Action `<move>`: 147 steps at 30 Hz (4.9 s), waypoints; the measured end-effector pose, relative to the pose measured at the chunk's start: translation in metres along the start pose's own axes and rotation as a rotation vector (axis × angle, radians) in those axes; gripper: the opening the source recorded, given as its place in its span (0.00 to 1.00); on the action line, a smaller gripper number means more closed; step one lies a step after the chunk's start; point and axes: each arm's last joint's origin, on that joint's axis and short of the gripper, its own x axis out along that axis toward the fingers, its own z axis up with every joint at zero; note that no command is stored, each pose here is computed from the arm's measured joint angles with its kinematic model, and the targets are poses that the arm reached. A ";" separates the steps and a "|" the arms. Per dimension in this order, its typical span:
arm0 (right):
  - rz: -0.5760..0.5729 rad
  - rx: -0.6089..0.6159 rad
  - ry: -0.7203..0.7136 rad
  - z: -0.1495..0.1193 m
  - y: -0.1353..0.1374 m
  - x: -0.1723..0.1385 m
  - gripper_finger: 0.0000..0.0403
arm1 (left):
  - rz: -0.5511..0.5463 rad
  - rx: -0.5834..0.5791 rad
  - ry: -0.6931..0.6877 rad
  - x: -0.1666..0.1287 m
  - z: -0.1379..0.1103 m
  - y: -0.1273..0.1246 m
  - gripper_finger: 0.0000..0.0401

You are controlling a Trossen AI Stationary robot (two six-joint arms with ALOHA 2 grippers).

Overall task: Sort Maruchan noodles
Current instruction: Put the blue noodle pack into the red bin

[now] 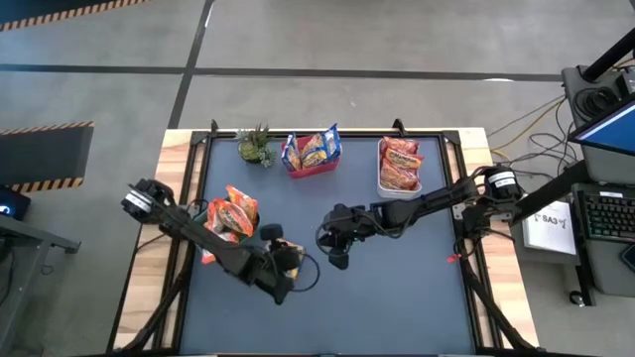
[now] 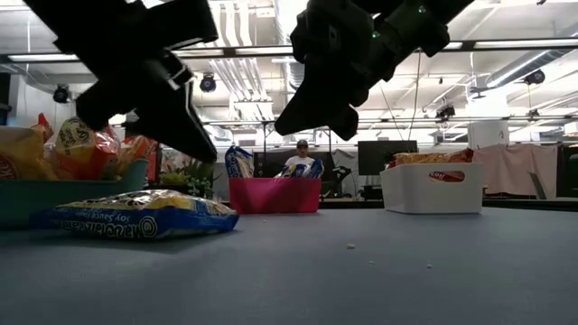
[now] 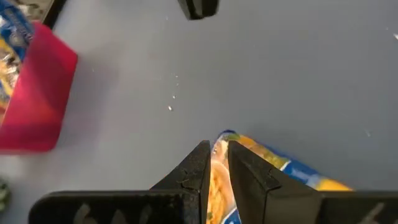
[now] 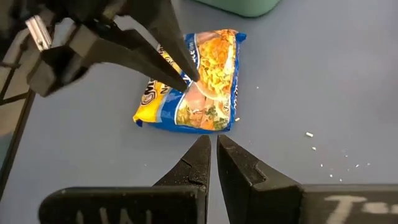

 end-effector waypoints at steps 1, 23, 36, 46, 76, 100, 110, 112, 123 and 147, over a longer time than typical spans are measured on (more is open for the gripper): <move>-0.001 0.011 0.002 0.000 0.000 0.000 0.04 | -0.013 0.019 0.005 -0.001 0.001 0.002 0.10; 0.065 0.296 0.061 -0.012 -0.014 0.024 0.51 | -0.254 0.023 0.295 -0.030 -0.049 0.004 0.10; 0.144 0.420 0.033 -0.023 -0.034 0.062 0.80 | -0.250 -0.045 0.305 -0.019 -0.071 0.005 0.10; 0.213 0.442 -0.002 -0.024 -0.041 0.093 0.85 | -0.241 -0.108 0.303 -0.016 -0.079 0.005 0.10; 0.290 0.429 -0.033 -0.025 -0.037 0.112 0.82 | -0.210 -0.218 0.216 -0.008 -0.078 -0.006 0.10; -0.002 0.125 0.117 0.009 -0.023 0.018 0.81 | -0.144 -0.281 0.029 0.003 -0.067 -0.011 0.10; -0.024 0.134 0.116 -0.004 -0.024 -0.008 0.81 | -0.156 -0.213 -0.094 0.015 -0.048 -0.012 0.10; -0.025 0.149 0.121 -0.009 -0.026 -0.009 0.81 | -0.158 -0.201 -0.097 0.013 -0.045 -0.013 0.10; -0.018 0.176 0.104 -0.027 -0.031 -0.004 0.81 | -0.157 -0.161 -0.102 0.007 -0.031 -0.015 0.10; -0.029 0.131 0.073 -0.025 -0.031 -0.004 0.81 | 0.052 -0.203 -0.201 0.029 -0.020 -0.009 0.10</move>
